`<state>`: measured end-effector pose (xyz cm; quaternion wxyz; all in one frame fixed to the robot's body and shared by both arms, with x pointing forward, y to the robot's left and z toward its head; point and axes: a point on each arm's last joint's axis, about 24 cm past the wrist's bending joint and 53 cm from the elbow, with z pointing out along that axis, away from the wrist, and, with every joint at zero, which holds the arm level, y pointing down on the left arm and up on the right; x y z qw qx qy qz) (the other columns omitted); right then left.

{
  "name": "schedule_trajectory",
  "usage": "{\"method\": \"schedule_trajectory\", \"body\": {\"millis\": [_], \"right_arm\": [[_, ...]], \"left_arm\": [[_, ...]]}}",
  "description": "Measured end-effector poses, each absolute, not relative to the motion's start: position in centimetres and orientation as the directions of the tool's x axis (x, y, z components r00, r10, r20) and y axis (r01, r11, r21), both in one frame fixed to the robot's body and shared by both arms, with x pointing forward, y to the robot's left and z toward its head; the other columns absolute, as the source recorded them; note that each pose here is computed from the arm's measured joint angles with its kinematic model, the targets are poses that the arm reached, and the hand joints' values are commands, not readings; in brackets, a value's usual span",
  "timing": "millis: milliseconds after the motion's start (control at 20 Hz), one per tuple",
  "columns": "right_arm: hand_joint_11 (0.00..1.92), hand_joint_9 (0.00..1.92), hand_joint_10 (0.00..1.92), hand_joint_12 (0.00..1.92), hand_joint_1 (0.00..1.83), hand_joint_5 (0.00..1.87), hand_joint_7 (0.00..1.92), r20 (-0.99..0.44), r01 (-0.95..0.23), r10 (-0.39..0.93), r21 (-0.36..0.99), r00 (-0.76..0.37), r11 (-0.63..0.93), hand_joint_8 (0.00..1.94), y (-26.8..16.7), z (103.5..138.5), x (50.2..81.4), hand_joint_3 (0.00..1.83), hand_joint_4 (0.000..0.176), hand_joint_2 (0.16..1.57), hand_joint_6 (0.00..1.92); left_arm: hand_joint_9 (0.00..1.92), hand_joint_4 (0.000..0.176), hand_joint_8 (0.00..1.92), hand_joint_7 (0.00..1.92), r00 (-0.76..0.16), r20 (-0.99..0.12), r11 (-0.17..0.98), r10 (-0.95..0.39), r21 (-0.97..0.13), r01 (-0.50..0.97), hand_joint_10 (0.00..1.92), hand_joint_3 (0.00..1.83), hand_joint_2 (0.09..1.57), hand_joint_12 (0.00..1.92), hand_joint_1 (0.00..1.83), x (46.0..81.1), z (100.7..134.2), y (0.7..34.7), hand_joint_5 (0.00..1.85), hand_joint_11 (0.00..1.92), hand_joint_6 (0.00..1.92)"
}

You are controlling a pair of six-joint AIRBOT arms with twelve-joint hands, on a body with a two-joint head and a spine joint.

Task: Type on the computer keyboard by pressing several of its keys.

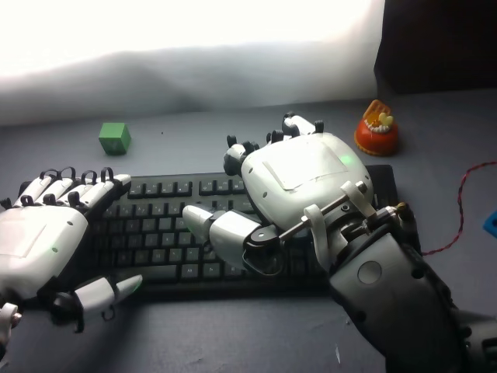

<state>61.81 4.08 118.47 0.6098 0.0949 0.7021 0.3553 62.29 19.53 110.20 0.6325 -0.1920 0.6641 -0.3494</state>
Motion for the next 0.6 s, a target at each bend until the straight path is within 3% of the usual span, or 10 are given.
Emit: {"method": "schedule_trajectory", "body": {"millis": [50, 100, 150, 350, 450, 500, 550, 600], "right_arm": [[0.16, 0.53, 0.88, 1.64, 0.0, 0.45, 0.77, -0.789, -0.301, 0.566, 0.614, -0.239, 0.73, 0.0, 4.1, 118.42, 61.77, 0.0, 0.0, 1.21, 0.37], [0.16, 0.53, 0.88, 1.63, 0.0, 0.45, 0.77, -0.792, -0.303, 0.563, 0.611, -0.237, 0.731, 0.0, 4.06, 118.35, 61.74, 0.0, 0.0, 1.21, 0.37], [0.16, 0.53, 0.88, 1.63, 0.0, 0.45, 0.77, -0.79, -0.299, 0.563, 0.613, -0.242, 0.731, 0.0, 4.08, 118.19, 61.72, 0.0, 0.0, 1.21, 0.37], [0.15, 0.53, 0.88, 1.63, 0.0, 0.45, 0.77, -0.79, -0.303, 0.563, 0.614, -0.244, 0.729, 0.0, 4.18, 118.23, 61.58, 0.0, 0.0, 1.22, 0.37], [0.15, 0.53, 0.88, 1.62, 0.0, 0.45, 0.78, -0.789, -0.303, 0.563, 0.614, -0.245, 0.729, 0.01, 4.2, 118.23, 61.56, 0.0, 0.0, 1.22, 0.37], [0.16, 0.53, 0.88, 1.62, 0.0, 0.45, 0.77, -0.79, -0.303, 0.563, 0.614, -0.245, 0.729, 0.01, 4.2, 118.23, 61.57, 0.0, 0.0, 1.22, 0.37], [0.16, 0.53, 0.88, 1.62, 0.0, 0.45, 0.77, -0.79, -0.303, 0.563, 0.614, -0.244, 0.729, 0.01, 4.18, 118.23, 61.57, 0.0, 0.0, 1.22, 0.37], [0.17, 0.54, 0.87, 1.62, 0.0, 0.46, 0.78, -0.79, -0.303, 0.563, 0.613, -0.245, 0.729, 0.01, 4.19, 118.22, 61.57, 0.0, 0.0, 1.22, 0.37]], "left_arm": [[0.04, 0.038, 0.0, 0.26, -0.126, -0.706, 0.683, -0.696, -0.706, 0.187, 0.52, 0.0, 0.97, 1.06, 0.96, 62.33, 110.19, 19.57, 0.17, 0.0, 0.1], [0.01, 0.052, 0.0, 0.19, -0.12, -0.707, 0.683, -0.697, -0.706, 0.188, 0.42, 0.0, 0.96, 0.94, 0.96, 62.36, 110.31, 19.65, 0.13, 0.0, 0.06], [0.0, 0.067, 0.0, 0.05, -0.12, -0.707, 0.683, -0.697, -0.706, 0.188, 0.13, 0.0, 0.94, 0.63, 0.98, 62.36, 110.31, 19.66, 0.06, 0.0, 0.01], [0.01, 0.06, 0.0, 0.02, -0.122, -0.706, 0.681, -0.698, -0.707, 0.19, 0.07, 0.0, 0.95, 0.44, 0.99, 62.39, 110.36, 19.56, 0.04, 0.0, 0.0], [0.03, 0.053, 0.0, 0.05, -0.127, -0.705, 0.68, -0.698, -0.708, 0.19, 0.07, 0.0, 0.97, 0.47, 0.97, 62.41, 110.31, 19.42, 0.06, 0.0, 0.01], [0.12, 0.031, 0.02, 0.12, -0.128, -0.704, 0.68, -0.698, -0.709, 0.19, 0.11, 0.03, 1.06, 0.72, 0.8, 62.43, 110.3, 19.36, 0.13, 0.0, 0.03], [0.12, 0.031, 0.02, 0.12, -0.131, -0.702, 0.678, -0.7, -0.71, 0.19, 0.11, 0.03, 1.06, 0.72, 0.8, 62.47, 110.33, 19.24, 0.13, 0.0, 0.03], [0.16, 0.012, 0.02, 0.16, -0.133, -0.703, 0.678, -0.699, -0.71, 0.189, 0.13, 0.06, 1.22, 0.85, 0.4, 62.61, 110.35, 19.16, 0.14, 0.0, 0.02]]}}
